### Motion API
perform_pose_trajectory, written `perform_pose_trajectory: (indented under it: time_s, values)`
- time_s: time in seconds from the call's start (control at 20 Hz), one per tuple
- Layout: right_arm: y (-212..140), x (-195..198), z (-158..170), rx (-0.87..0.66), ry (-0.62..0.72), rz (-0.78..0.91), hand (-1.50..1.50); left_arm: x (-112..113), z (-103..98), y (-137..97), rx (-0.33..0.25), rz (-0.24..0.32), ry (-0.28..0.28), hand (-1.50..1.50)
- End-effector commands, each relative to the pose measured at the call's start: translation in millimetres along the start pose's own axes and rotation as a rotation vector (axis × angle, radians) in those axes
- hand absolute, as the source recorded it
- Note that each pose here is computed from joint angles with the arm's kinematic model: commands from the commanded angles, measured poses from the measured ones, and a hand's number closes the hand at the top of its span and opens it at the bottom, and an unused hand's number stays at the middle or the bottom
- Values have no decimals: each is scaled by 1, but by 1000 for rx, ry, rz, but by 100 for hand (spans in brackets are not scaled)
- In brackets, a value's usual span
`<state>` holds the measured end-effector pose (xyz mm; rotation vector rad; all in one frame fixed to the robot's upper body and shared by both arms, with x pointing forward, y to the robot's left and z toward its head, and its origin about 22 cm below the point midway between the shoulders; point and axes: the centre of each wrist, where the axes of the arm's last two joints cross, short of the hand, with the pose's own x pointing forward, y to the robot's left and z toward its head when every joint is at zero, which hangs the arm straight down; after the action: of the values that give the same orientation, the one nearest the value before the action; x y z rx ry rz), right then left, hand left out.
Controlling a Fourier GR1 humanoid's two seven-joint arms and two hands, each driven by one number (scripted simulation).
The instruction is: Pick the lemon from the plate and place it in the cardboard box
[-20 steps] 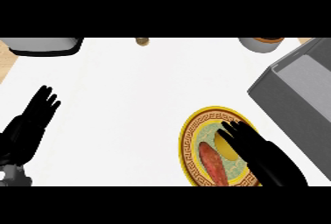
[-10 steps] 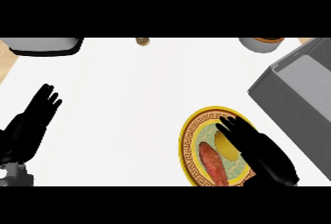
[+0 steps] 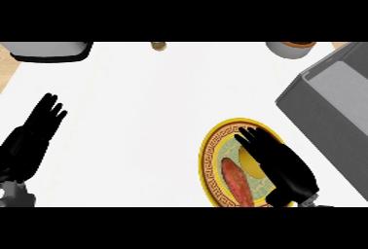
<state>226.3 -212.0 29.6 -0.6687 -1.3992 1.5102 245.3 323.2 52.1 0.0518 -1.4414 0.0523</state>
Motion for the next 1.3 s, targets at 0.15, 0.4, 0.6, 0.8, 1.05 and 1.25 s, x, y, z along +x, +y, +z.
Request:
perform_pose_trajectory:
  time_s: [0.15,0.4,0.6,0.8,1.05,1.25]
  values:
    - [4,-2,-25,-2,0,3,-150,3,-10,12,11,4,-4,0]
    - [23,15,-12,-10,-2,-21,150,9,7,5,-6,3,-21,0]
    - [32,-5,-23,-77,-88,31,150,2,-3,3,-1,-1,-6,0]
    - [38,-5,-24,-87,-94,32,150,10,-7,-12,-4,-13,-2,0]
    - [-9,-46,-43,58,222,-94,150,-5,6,-2,-9,-1,3,0]
    - [-20,-37,-73,181,403,-121,150,2,-3,-16,-21,-17,17,0]
